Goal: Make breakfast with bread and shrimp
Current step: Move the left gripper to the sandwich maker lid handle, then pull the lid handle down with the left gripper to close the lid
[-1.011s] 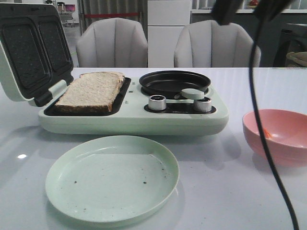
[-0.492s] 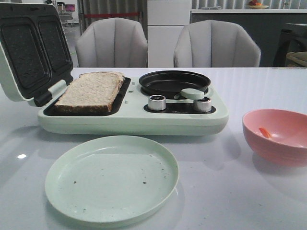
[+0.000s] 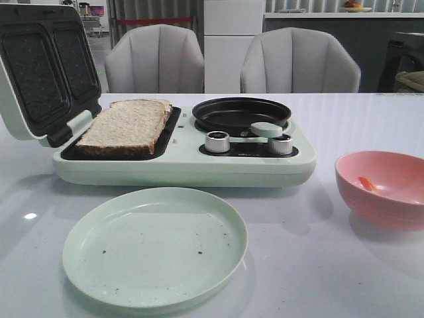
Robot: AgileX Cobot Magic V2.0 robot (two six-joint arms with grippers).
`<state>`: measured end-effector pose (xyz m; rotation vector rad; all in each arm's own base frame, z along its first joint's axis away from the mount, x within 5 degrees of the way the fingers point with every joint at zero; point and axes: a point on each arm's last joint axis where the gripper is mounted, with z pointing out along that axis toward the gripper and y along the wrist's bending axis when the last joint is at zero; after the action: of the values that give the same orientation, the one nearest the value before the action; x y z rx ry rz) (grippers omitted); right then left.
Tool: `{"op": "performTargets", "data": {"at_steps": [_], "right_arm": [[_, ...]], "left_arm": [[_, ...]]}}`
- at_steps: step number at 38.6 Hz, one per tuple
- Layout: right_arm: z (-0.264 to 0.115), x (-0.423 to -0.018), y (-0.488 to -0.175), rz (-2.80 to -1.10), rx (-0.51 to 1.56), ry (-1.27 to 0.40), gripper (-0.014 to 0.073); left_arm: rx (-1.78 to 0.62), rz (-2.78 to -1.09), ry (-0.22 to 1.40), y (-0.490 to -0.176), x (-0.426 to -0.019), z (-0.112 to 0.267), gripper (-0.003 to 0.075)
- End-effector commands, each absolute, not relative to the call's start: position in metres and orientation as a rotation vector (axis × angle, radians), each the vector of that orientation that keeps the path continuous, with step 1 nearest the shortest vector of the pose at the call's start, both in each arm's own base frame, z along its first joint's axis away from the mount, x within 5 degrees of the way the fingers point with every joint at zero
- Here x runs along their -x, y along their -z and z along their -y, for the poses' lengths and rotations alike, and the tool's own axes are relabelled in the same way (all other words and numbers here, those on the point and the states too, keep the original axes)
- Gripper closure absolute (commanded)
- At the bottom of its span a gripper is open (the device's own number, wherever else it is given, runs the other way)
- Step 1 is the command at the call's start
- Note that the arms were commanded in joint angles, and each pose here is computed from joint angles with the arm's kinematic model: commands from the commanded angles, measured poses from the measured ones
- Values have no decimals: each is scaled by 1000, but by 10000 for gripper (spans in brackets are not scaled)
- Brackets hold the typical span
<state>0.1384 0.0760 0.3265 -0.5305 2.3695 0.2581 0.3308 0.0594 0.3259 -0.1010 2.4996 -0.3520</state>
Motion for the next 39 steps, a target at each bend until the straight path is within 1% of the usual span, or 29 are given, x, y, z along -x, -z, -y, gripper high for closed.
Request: {"op": "performTargets", "data": {"at_steps": [1,6,9,14,20,29,33,39], "right_arm": [[-77,-141,-339,-2283,510,-282,37],[-77,-141,-339,-2283,510,-282,37],[-77,-141,-339,-2283,510,-282,37],[-77,-141,-339,-2283,510,-282,37],[-77,-141,-339,-2283,510,-282,37],[-77,-141,-339,-2283,510,-282,37],[-77,-141,-339,-2283,510,-282,37],[-77,-141,-339,-2283,510,-282,37]], "left_arm": [[124,-2343,356,-351,-355,-65,621],[168,-2287,445,-347,-392,-71,621],[159,-2287,531,-349,-401,-66,621],[-14,-2278,649,-364,-401,-39,621],[-142,-2256,786,-387,-394,-10,621],[-358,-2239,819,-403,-376,34,621],[-426,-2214,787,-414,-362,51,621],[-525,-2181,714,-425,-327,78,621]]}}
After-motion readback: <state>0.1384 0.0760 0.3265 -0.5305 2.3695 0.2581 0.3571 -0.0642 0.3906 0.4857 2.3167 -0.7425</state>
